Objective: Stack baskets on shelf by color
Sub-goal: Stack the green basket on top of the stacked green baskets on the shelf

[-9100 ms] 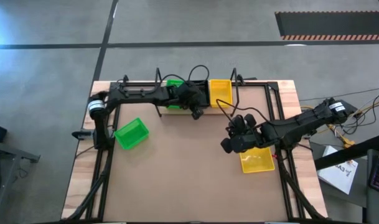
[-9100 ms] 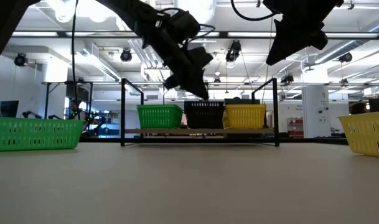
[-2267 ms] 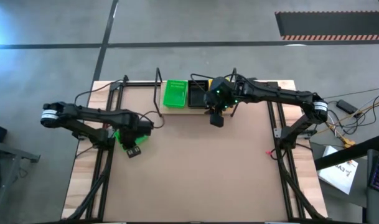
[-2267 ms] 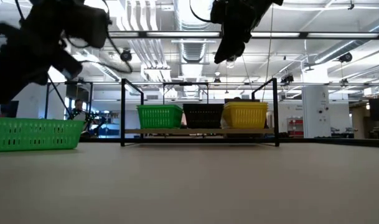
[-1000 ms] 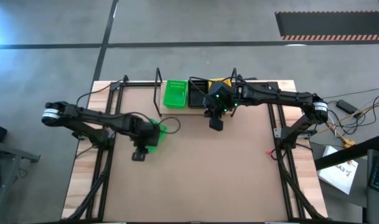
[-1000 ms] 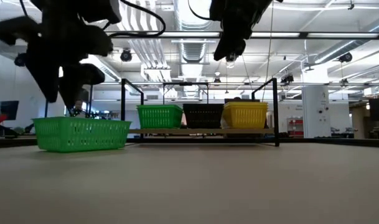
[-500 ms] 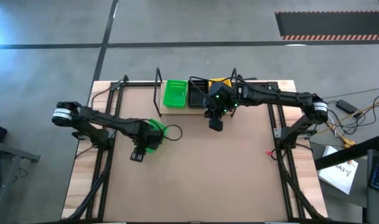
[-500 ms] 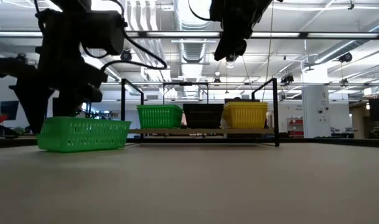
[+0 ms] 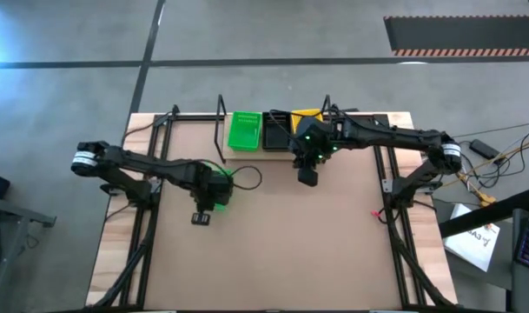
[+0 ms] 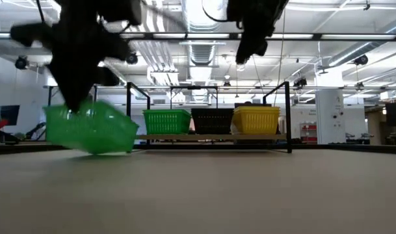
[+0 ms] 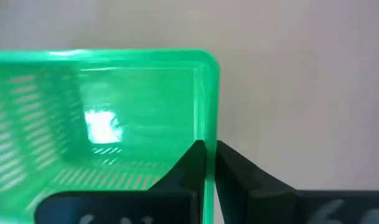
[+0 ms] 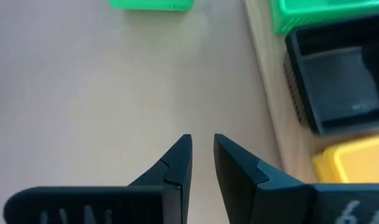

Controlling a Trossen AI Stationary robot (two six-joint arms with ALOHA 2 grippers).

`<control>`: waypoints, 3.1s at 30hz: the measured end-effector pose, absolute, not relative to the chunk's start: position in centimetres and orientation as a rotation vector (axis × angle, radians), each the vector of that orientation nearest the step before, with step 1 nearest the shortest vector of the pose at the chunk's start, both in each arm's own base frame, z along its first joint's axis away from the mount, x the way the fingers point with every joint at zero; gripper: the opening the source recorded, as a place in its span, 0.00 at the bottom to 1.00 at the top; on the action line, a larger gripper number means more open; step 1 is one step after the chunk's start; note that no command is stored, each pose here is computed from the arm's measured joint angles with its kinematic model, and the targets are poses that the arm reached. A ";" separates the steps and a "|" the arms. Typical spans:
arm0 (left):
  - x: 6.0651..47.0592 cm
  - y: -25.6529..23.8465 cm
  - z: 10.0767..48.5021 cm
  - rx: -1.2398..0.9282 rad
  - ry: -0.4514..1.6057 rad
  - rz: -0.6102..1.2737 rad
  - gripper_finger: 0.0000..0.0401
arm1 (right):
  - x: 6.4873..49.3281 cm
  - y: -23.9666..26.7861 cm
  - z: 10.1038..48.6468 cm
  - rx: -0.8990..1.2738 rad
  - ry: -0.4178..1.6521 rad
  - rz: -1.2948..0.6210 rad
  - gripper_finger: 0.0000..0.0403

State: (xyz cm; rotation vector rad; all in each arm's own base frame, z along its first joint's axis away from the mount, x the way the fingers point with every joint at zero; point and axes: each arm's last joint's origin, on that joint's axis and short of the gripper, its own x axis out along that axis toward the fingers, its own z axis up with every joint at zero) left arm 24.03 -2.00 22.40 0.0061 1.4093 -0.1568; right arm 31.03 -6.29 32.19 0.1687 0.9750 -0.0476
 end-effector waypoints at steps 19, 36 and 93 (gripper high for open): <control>30.7 4.2 38.6 -0.039 0.965 -0.005 0.00 | 23.9 -3.8 38.7 0.200 0.790 -0.268 0.15; 33.9 11.6 32.1 0.373 1.382 0.293 0.00 | 25.4 -2.7 37.6 0.193 0.823 -0.281 0.15; 35.9 11.9 28.0 0.380 1.310 0.098 0.36 | 26.8 -2.4 36.5 0.160 0.860 -0.282 0.15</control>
